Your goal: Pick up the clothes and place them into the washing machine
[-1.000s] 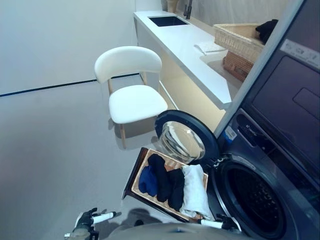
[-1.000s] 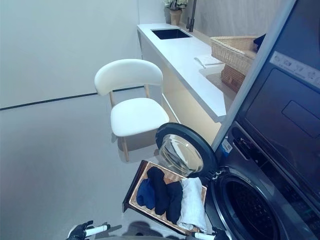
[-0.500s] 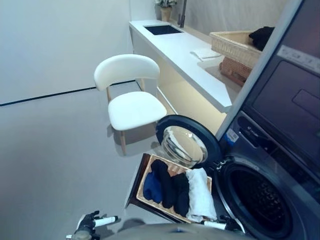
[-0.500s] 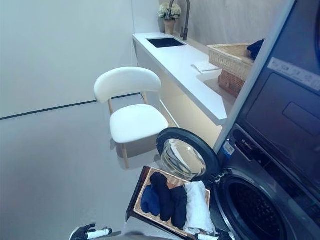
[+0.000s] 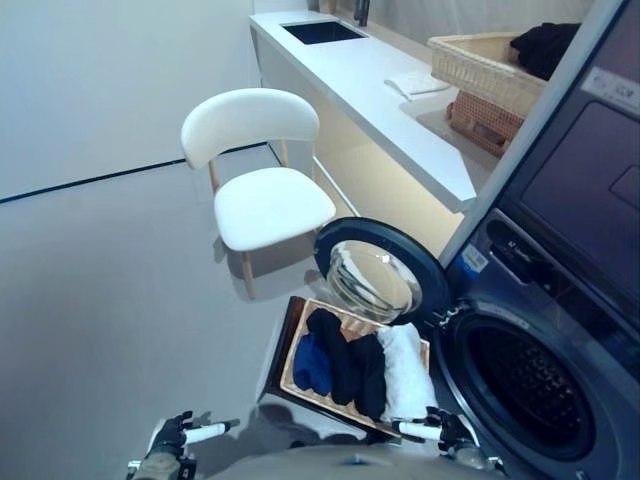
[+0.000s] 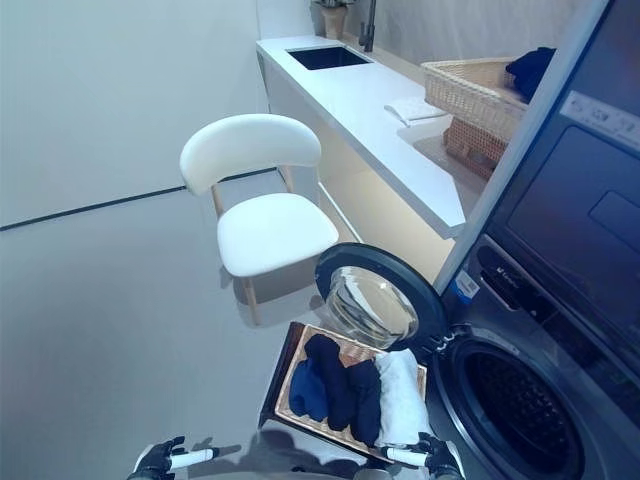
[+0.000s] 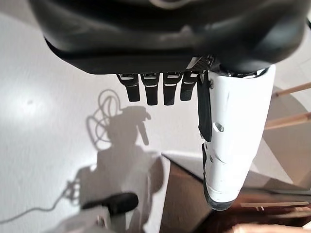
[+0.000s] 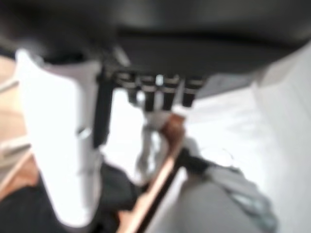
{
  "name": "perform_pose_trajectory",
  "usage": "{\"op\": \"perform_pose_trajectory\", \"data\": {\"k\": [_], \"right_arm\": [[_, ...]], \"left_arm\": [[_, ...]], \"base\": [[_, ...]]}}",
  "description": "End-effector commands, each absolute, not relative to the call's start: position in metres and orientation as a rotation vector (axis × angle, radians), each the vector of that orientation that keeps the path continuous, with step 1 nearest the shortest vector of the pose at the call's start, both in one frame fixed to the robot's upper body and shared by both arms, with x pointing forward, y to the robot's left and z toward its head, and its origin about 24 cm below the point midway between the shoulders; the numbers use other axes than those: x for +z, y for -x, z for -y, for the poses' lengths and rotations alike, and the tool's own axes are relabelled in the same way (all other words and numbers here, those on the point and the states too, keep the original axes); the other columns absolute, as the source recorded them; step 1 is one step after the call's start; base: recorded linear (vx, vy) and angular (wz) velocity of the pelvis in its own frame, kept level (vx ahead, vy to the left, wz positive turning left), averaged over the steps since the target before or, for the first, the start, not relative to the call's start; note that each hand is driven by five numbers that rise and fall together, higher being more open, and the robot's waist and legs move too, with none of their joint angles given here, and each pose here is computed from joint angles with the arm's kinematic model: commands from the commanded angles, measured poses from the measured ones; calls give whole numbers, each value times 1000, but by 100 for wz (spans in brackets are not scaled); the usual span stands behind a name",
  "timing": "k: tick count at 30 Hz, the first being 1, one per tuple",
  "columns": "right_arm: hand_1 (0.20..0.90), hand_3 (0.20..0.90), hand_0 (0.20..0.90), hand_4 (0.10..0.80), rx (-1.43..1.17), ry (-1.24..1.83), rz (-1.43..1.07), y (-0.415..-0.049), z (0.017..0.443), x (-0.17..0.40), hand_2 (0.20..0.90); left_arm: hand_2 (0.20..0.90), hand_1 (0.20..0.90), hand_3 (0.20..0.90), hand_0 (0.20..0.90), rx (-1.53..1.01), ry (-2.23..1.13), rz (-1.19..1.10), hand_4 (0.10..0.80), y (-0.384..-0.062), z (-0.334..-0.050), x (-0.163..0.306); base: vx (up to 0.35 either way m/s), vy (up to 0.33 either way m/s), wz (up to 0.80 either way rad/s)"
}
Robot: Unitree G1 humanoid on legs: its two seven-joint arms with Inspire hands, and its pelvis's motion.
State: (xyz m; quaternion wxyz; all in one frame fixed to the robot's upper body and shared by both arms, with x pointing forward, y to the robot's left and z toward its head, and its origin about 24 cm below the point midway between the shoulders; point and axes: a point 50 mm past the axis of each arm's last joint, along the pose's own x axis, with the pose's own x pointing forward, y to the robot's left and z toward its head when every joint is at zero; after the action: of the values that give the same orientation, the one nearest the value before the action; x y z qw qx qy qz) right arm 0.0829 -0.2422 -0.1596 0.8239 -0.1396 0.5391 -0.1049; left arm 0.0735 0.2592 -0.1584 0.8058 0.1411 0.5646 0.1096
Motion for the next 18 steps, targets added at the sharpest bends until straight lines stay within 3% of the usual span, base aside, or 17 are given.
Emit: {"op": "perform_pose_trajectory", "data": {"k": [1, 7, 11, 18], "right_arm": [[900, 900, 900, 800, -280, 376, -1002, -117, 267, -142, 900], [900, 900, 900, 800, -255, 407, -850, -151, 268, -125, 900], [900, 900, 900, 800, -222, 529, -744, -185, 276, -104, 900], [900, 900, 900, 800, -170, 618, -788, -189, 273, -107, 900]], "left_arm": [[900, 900, 900, 900, 289, -305, -1103, 800, -98, -270, -149], [900, 900, 900, 900, 288, -309, -1083, 800, -102, -271, -147], [900, 900, 900, 900, 271, -346, -1008, 800, -127, -274, -138], [900, 900, 900, 900, 240, -344, -1027, 800, -128, -264, -142]], "base": [[70, -131, 26], [45, -80, 22], [-36, -24, 42], [18, 0, 12]]}}
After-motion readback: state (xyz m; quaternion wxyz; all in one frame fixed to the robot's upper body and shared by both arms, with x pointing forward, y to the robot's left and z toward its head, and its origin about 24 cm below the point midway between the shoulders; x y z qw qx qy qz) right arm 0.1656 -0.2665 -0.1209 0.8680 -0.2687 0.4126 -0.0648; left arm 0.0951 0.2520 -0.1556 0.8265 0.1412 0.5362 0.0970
